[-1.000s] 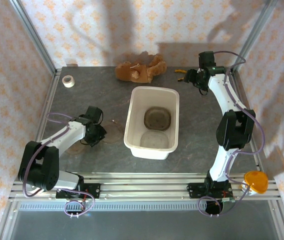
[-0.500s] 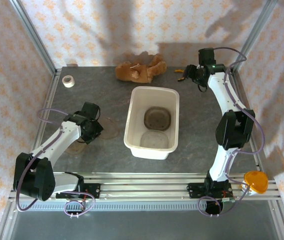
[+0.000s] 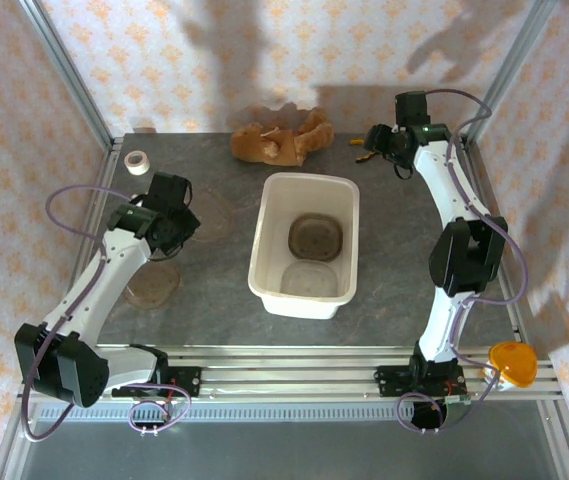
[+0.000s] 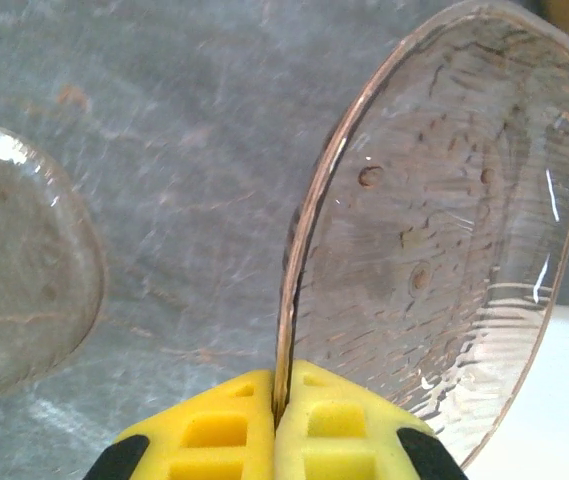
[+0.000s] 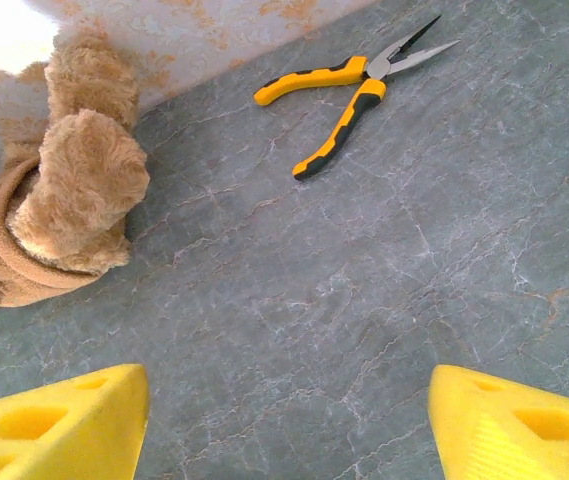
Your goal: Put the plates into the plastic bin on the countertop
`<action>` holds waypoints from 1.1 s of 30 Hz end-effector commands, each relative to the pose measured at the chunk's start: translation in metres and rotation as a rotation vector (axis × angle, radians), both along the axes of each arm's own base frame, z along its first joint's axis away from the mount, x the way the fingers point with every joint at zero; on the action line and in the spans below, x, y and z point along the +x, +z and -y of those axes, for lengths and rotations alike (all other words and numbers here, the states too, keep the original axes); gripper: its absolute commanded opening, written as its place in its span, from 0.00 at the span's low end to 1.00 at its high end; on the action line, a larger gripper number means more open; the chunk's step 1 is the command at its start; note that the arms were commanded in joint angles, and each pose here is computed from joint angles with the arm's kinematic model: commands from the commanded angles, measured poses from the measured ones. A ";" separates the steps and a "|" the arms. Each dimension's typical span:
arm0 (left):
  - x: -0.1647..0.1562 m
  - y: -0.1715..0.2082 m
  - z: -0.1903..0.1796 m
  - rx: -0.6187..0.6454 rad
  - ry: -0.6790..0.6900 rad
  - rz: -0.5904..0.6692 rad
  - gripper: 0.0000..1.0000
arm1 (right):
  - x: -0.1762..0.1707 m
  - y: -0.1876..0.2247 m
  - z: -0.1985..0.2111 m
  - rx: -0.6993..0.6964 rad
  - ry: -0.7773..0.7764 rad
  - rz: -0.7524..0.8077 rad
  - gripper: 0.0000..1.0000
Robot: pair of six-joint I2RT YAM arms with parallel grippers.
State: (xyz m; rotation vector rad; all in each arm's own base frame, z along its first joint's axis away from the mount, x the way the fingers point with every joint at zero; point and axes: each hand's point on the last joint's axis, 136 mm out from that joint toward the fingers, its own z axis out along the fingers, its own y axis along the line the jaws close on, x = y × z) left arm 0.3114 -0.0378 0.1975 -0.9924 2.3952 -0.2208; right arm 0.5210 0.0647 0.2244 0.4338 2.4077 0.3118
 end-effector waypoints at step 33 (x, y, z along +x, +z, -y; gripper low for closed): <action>0.043 0.046 0.214 -0.183 -0.944 -0.092 0.00 | -0.041 -0.010 0.048 -0.065 -0.116 -0.025 0.74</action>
